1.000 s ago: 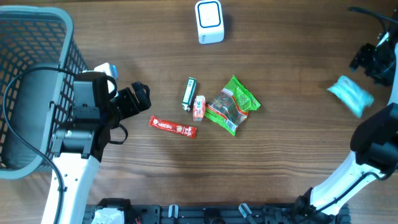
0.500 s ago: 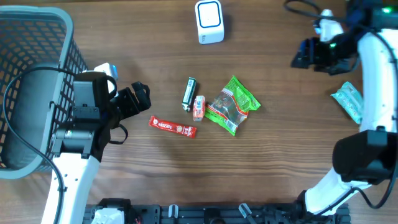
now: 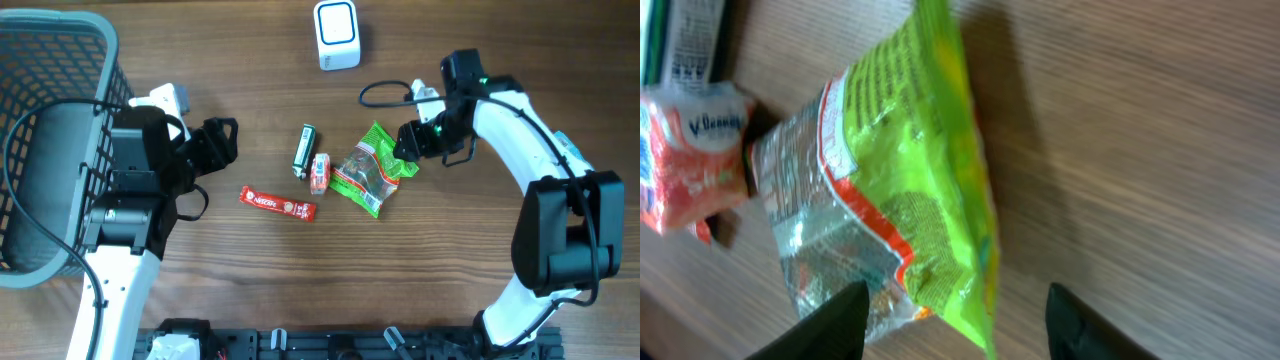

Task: Scan the item barcode
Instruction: 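Move both grippers to the green snack bag on the table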

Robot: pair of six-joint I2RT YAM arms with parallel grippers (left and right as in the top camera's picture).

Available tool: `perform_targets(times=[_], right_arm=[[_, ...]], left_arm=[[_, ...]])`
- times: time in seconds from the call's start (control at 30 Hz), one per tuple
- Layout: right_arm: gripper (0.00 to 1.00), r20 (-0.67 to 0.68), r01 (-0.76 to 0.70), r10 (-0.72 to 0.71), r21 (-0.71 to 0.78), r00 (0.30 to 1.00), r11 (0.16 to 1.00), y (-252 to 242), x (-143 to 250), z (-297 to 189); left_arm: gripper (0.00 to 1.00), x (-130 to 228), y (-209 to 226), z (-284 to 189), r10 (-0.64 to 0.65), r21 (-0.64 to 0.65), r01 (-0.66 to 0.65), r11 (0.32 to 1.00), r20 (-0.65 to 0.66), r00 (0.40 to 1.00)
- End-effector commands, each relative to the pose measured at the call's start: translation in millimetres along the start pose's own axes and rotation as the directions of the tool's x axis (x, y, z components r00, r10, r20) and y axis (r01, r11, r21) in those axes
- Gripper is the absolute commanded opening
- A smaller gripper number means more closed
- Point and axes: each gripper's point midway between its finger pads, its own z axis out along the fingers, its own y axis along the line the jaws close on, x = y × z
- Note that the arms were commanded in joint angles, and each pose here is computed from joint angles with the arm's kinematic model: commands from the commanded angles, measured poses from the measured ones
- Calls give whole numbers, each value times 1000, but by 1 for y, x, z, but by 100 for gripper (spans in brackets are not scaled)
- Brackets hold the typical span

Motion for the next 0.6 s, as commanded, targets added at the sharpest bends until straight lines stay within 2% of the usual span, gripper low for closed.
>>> perform_targets(times=[0.0,0.07,0.17,0.2,0.27,0.43,0.57], right_arm=[[22,9,10,-9,-90,1000,996,14,9,15],[4,-5,6,-7,-77,1000,997,11,14,18],[4,-71,-45,47,33,996,998,-7,29,18],[4,-106,-107,118,105,987,989,-18,40,16],[4,-136,-169,192,160,972,973,-26,51,11],[4,-193,-218,237,112,952,969,-13,66,6],[4,-153,-225,241,113,958,968,-18,56,-4]], left_arm=[[4,46,-39,13,-39,153,75,985,-226,973],[4,88,-49,30,-37,123,90,988,-379,925],[4,144,-72,50,63,145,18,989,-529,847],[4,160,-81,55,100,165,-8,986,-557,824],[4,185,-94,65,159,201,-46,979,-592,790],[4,223,-110,90,133,150,-49,987,-621,772],[4,243,-114,101,152,147,-76,986,-632,760]])
